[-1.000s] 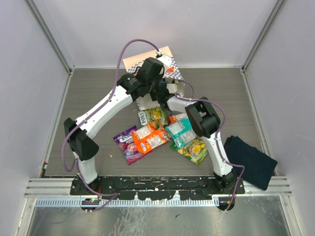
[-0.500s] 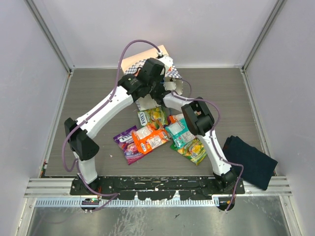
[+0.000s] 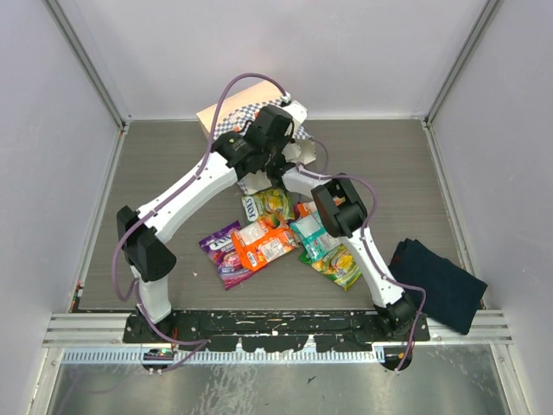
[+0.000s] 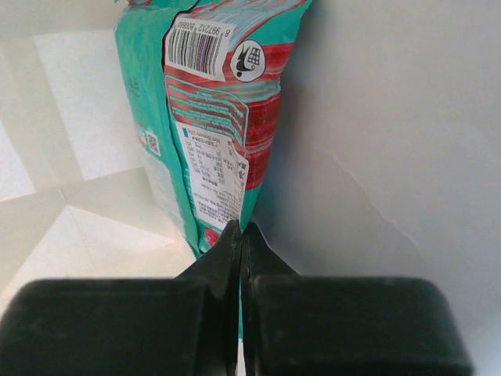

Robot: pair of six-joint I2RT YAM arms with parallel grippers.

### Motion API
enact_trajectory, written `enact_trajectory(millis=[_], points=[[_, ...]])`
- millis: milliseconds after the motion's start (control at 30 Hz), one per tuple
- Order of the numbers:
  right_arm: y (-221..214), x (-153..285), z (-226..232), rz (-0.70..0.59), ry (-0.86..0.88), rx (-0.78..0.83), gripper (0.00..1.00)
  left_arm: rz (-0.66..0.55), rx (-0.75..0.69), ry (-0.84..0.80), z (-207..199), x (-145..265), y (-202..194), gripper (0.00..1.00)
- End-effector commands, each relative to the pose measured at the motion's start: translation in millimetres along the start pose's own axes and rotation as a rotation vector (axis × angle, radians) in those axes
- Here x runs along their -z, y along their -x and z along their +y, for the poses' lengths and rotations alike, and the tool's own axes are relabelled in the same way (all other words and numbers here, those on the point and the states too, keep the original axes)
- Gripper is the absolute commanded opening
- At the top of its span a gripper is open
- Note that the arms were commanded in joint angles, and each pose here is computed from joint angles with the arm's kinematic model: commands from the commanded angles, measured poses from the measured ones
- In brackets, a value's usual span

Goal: Take the snacks out of the paper bag
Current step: Take out the snack from the paper bag.

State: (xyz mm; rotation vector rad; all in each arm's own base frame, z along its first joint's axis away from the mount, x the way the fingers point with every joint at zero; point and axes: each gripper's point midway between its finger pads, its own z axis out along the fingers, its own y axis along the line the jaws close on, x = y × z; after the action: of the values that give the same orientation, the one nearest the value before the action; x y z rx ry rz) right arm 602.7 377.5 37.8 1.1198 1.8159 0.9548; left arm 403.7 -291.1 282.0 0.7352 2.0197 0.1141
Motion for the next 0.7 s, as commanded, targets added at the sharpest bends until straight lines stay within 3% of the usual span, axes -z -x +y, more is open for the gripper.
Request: enact_trajectory(millis=[0, 400, 667], points=[[9.2, 29.0, 41.1, 0.023, 0.095, 0.023, 0.01, -0.045, -0.001, 0.047, 10.2, 9.4, 14.3, 0.00], [24.2, 184.3, 58.9, 0.168, 0.271, 0.009, 0.01, -0.025, -0.004, 0.130, 24.2, -12.2, 13.7, 0.00], [38.7, 279.6, 37.3, 0.182, 0.264, 0.129, 0.01, -0.006, -0.021, 0.243, 52.6, -24.5, 11.9, 0.00]])
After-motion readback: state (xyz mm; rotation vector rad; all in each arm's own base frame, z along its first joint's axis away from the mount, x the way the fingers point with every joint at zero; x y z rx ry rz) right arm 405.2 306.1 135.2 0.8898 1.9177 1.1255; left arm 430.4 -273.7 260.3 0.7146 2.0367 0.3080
